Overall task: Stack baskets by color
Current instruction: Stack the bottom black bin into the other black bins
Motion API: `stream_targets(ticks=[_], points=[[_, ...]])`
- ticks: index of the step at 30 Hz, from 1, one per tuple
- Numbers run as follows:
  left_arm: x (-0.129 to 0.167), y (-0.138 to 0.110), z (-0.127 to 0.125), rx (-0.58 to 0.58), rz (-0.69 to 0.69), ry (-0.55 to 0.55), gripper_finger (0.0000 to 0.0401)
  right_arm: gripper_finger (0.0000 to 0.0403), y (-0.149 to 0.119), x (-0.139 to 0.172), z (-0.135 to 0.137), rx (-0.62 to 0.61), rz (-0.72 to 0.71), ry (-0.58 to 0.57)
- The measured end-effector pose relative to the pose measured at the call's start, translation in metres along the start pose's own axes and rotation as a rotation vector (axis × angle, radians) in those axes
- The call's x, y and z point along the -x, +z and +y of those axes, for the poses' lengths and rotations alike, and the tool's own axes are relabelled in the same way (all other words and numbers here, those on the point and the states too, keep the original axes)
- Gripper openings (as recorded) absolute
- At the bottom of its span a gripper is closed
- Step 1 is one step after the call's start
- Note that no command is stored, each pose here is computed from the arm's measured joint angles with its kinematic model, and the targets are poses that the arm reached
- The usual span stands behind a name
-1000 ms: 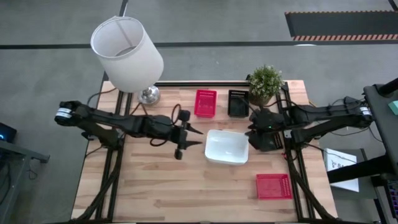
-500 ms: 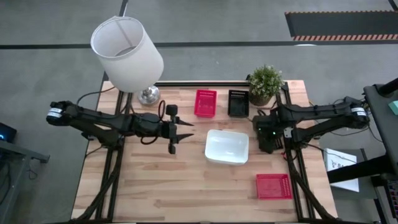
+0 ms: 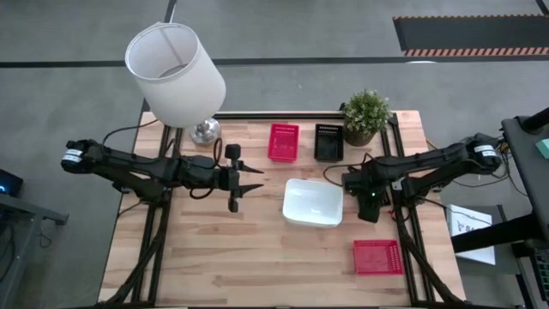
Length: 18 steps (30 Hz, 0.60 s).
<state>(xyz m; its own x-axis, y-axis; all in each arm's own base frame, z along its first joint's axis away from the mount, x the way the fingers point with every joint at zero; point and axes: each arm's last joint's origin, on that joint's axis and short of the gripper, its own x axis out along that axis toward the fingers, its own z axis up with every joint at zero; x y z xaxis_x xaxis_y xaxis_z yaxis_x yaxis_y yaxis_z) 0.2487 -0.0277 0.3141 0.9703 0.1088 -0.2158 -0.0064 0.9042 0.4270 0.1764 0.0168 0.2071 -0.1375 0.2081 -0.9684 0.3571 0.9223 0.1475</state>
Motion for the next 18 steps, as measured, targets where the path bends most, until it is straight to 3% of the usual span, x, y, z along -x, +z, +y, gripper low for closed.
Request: stream_targets(ticks=[18], points=[[0.000,-0.002,-0.001,-0.004,0.021,-0.009,0.0147,0.0171,0.015,-0.036,0.014,-0.019,0.029,-0.162]])
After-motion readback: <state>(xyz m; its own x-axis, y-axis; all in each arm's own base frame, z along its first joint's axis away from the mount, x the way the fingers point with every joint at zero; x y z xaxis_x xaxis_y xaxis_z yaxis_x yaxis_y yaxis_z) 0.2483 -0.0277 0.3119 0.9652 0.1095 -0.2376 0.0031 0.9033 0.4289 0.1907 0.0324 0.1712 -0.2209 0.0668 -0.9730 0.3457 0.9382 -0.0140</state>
